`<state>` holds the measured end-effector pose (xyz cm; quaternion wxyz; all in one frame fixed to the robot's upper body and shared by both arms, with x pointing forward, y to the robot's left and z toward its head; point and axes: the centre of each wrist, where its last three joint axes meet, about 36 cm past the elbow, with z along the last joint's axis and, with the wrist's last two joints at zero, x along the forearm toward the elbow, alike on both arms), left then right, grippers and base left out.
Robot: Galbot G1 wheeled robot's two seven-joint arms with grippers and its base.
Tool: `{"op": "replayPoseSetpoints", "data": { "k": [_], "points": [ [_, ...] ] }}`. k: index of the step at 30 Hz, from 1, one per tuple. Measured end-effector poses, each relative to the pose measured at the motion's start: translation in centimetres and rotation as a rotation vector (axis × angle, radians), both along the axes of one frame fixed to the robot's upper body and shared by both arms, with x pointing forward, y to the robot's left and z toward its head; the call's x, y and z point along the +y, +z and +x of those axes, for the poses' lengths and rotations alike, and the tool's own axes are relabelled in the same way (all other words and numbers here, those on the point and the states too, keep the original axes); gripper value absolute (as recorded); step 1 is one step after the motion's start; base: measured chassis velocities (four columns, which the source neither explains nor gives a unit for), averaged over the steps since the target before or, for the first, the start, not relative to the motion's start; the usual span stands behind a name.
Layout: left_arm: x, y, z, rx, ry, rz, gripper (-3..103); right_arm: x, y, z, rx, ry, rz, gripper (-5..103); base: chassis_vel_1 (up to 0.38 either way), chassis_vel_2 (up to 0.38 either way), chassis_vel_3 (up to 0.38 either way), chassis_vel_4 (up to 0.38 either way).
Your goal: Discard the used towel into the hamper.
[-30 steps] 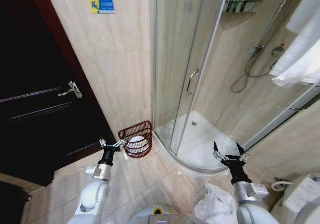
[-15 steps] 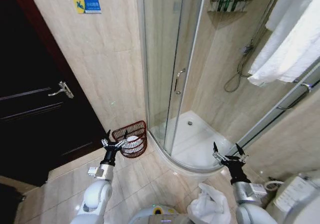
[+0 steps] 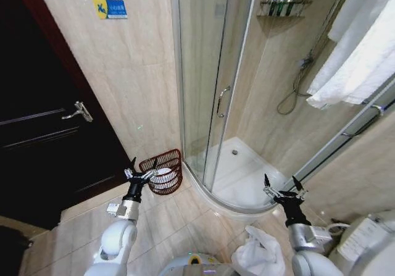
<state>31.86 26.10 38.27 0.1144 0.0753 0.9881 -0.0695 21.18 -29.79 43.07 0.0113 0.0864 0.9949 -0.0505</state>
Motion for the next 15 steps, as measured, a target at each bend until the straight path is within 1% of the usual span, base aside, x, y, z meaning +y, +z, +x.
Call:
{"op": "replayPoseSetpoints", "data": {
  "k": [15],
  "points": [
    [0.07,0.23,0.26,-0.004,-0.002,0.007,100,0.16,0.64,0.02,-0.012,0.005,-0.002,100,0.0,0.0,0.0,0.0]
  ]
}}
